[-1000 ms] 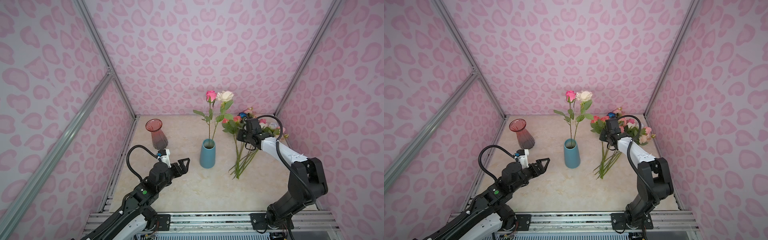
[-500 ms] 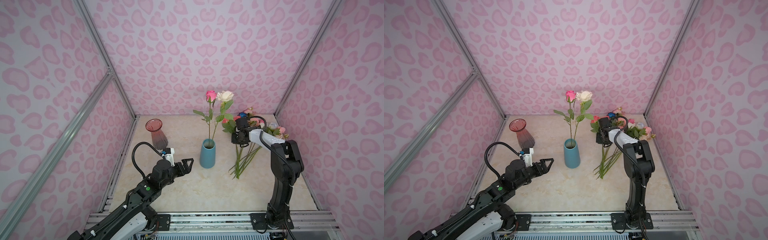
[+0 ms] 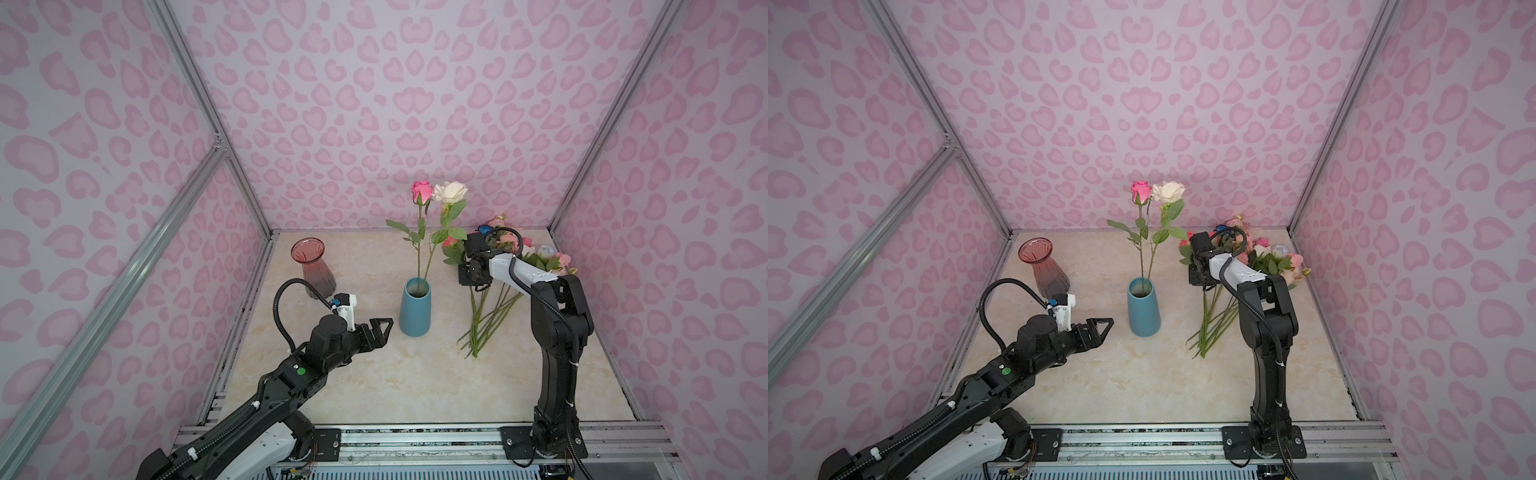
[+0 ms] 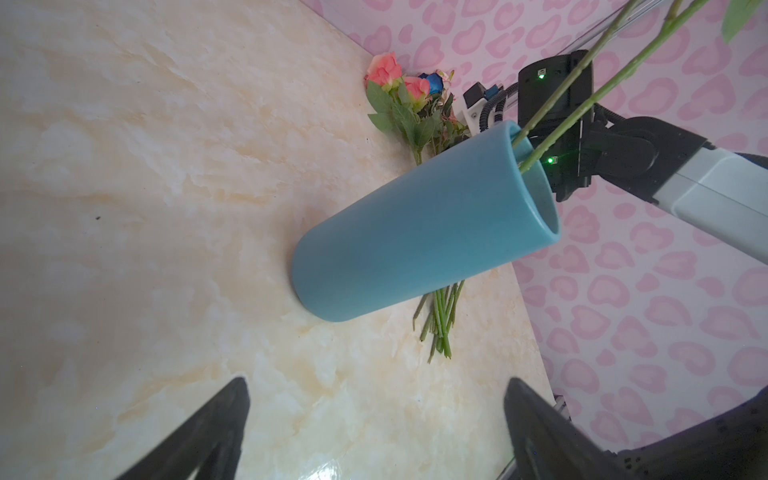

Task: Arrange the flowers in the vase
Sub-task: 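Grasp a peach rose stem in the bunch with the right gripper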

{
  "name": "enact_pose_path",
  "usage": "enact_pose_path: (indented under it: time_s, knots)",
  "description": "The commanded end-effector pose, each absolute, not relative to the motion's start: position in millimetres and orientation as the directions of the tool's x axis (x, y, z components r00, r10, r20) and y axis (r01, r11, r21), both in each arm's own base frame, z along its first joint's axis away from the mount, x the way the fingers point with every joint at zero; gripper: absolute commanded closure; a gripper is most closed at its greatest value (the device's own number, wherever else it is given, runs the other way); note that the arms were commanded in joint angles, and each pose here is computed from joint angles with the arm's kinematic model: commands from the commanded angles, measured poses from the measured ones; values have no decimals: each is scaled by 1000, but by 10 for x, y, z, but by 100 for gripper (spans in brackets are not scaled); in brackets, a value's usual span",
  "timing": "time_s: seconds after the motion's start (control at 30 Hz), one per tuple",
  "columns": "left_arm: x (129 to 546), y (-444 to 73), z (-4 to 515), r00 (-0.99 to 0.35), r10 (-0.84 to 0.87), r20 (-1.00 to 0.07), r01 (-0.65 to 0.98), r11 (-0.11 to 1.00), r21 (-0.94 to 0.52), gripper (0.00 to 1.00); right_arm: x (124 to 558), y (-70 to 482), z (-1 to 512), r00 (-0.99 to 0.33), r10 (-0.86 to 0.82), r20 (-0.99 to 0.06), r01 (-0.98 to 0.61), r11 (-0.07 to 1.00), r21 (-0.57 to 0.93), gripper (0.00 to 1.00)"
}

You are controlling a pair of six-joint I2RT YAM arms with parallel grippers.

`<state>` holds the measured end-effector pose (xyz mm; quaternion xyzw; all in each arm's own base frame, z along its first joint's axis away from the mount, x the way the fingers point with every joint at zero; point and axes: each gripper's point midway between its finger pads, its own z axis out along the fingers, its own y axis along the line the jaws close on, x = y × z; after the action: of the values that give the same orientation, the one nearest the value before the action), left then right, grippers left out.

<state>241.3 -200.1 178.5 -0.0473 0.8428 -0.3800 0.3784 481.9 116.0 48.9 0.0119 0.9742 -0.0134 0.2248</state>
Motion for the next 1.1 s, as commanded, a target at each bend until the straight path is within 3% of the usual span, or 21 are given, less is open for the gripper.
enact_pose_path:
  time_s: [0.0, 0.17, 0.57, 1.07]
  knots:
    - [2462, -2041, 1947, -679, -384, -625, 245, 684, -687, 3, 4823, 1130, 434, -904, -11, -428, 16, 998, -60, 78]
    - [2459, -2037, 1940, -680, -384, -624, 244, 685, -687, 3, 4839, 1144, 334, -913, -16, -407, 10, 998, -63, 79]
    - [2466, -2041, 1937, -682, -381, -625, 242, 688, -684, 3, 4865, 1139, 523, -889, -19, -457, 11, 998, -64, 93]
    - [2449, -1961, 2029, -654, -390, -648, 246, 700, -671, 3, 4620, 1150, 1354, -750, 70, -658, 49, 998, 51, 95]
